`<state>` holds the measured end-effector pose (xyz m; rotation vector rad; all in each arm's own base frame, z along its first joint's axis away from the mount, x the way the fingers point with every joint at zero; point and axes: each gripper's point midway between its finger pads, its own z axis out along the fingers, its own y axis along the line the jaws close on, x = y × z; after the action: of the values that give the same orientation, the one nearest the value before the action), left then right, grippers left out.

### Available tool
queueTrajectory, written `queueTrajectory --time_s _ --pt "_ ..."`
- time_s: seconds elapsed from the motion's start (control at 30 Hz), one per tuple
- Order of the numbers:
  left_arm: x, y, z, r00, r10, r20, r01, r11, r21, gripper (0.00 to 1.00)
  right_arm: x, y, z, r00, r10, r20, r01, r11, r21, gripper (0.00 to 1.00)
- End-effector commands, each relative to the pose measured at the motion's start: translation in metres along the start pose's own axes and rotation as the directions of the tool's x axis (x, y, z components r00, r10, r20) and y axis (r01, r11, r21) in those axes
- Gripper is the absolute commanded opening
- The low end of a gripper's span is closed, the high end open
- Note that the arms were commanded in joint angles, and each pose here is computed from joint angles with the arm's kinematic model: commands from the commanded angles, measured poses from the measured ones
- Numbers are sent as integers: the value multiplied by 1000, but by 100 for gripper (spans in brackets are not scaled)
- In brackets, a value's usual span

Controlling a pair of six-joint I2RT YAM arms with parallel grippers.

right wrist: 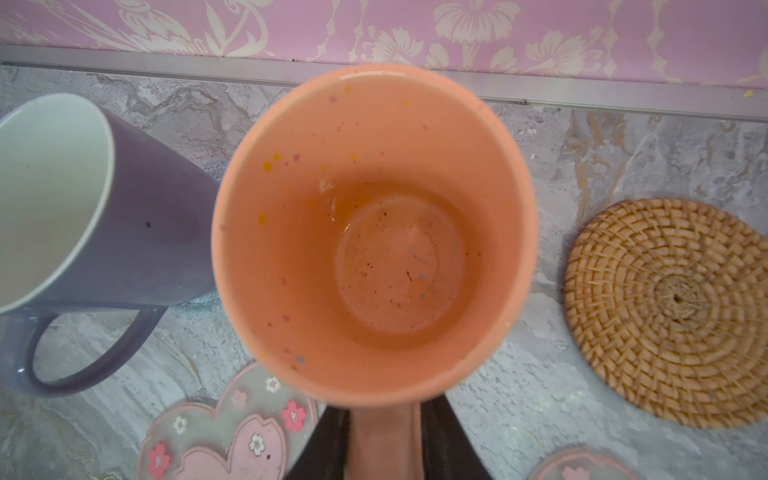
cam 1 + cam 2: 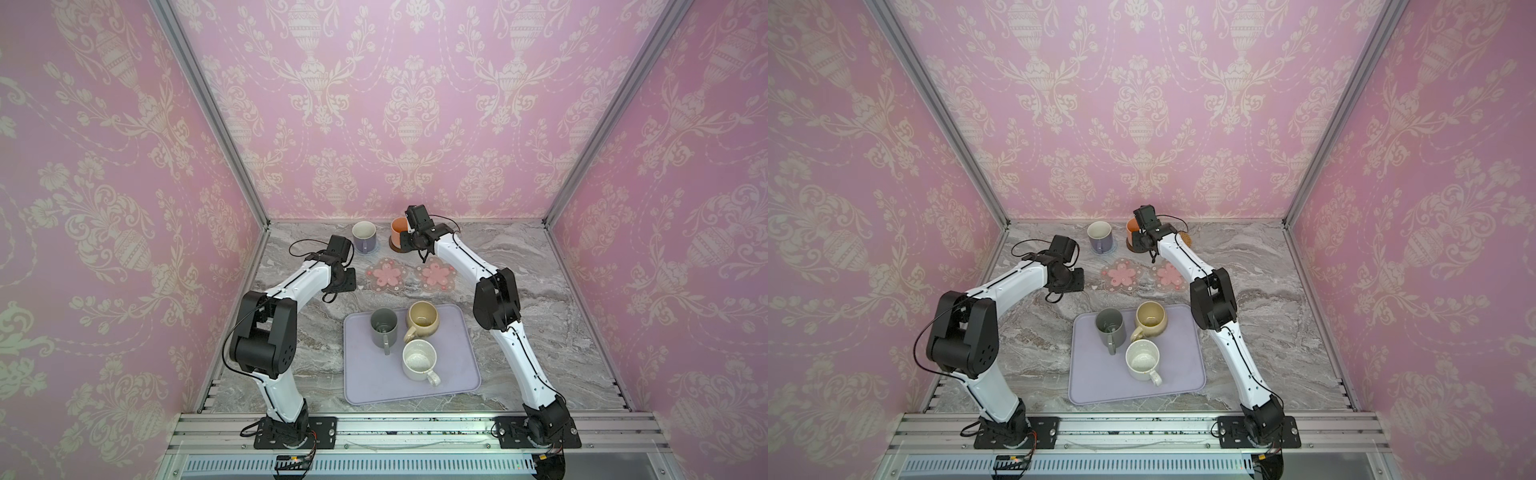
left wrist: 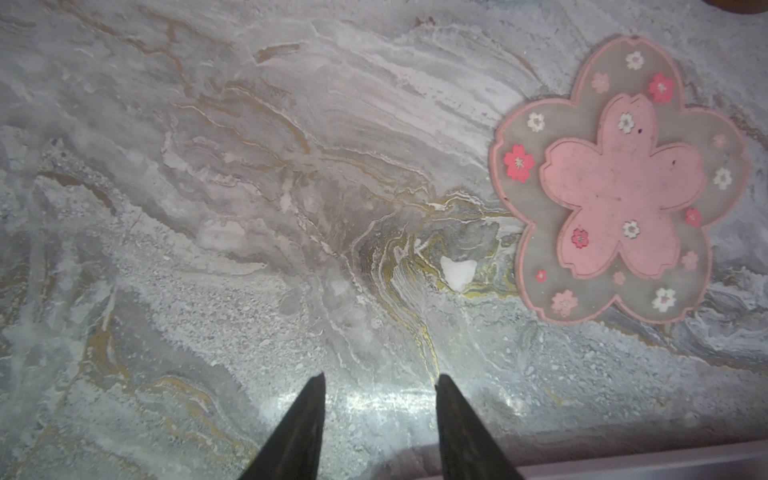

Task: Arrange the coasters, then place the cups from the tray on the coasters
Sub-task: 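Lower the orange mug toward the brown wooden coaster with the right gripper, then open the right gripper and lift it up off the orange mug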

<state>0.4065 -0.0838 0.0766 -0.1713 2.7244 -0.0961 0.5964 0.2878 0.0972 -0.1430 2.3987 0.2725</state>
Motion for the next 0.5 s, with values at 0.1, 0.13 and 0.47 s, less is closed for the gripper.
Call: queueTrajectory --time_s 0.1,0.13,0.47 --pt "3 1 4 999 -29 -15 29 999 19 46 -33 12 -28 996 51 77 -47 997 -58 29" --pt "3 1 4 999 -30 -16 30 999 19 46 -31 13 -27 996 53 70 -49 997 -62 30" --pt "0 -1 -8 999 -36 5 36 999 36 46 -47 20 -52 991 24 131 -13 996 -86 43"
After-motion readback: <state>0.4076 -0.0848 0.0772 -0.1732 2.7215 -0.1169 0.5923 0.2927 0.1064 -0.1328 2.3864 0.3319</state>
